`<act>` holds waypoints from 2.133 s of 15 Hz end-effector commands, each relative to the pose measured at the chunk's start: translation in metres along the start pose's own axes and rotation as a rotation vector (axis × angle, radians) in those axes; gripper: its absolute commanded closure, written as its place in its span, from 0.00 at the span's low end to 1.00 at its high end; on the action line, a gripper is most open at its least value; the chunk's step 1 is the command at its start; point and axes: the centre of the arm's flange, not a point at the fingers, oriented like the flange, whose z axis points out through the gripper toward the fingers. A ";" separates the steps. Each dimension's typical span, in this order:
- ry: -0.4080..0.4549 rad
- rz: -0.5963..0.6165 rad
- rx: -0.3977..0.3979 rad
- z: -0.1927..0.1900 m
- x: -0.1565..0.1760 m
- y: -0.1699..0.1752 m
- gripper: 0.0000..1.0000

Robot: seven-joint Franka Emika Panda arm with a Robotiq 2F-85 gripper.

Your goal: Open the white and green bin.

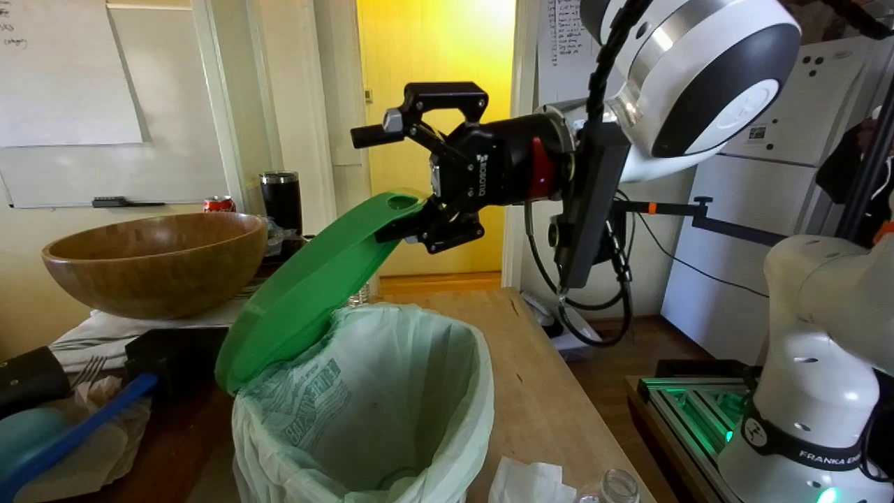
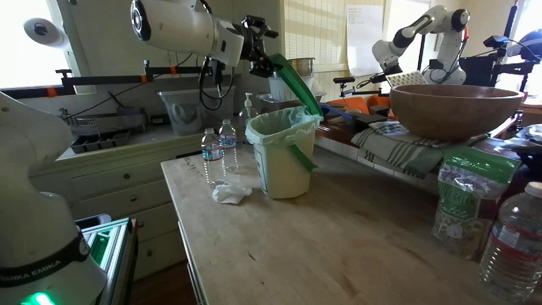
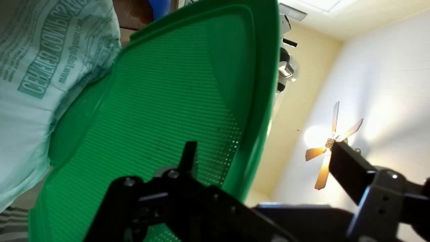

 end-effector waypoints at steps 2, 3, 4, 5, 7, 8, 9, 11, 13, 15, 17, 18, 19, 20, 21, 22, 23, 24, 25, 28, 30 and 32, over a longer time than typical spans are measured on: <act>0.019 0.022 -0.009 0.027 -0.006 0.008 0.00; 0.023 0.023 -0.009 0.029 -0.004 0.009 0.00; 0.029 0.024 -0.005 0.030 -0.002 0.009 0.00; 0.036 0.023 0.002 0.032 0.000 0.007 0.00; 0.048 0.020 0.011 0.036 0.006 0.004 0.00; 0.053 0.020 0.011 0.038 0.009 0.002 0.00; 0.058 0.019 0.010 0.041 0.011 0.001 0.00; 0.062 0.019 0.004 0.046 0.014 0.001 0.00; 0.065 0.023 -0.014 0.053 0.017 0.005 0.00; 0.067 0.030 -0.017 0.058 0.020 0.007 0.00; 0.071 0.035 -0.020 0.061 0.023 0.006 0.00; 0.070 0.038 -0.022 0.062 0.024 0.007 0.00; 0.069 0.035 -0.023 0.063 0.023 0.008 0.00; 0.062 0.038 -0.026 0.062 0.022 0.008 0.00; 0.064 0.035 -0.027 0.063 0.021 0.009 0.00; 0.066 0.034 -0.030 0.063 0.023 0.009 0.00; 0.070 0.037 -0.031 0.063 0.027 0.009 0.00; 0.072 0.037 -0.030 0.063 0.030 0.009 0.00; 0.075 0.037 -0.030 0.064 0.031 0.009 0.00; 0.085 0.027 -0.027 0.065 0.035 0.007 0.00; 0.090 0.024 -0.030 0.066 0.038 0.007 0.00; 0.096 0.022 -0.031 0.068 0.040 0.008 0.00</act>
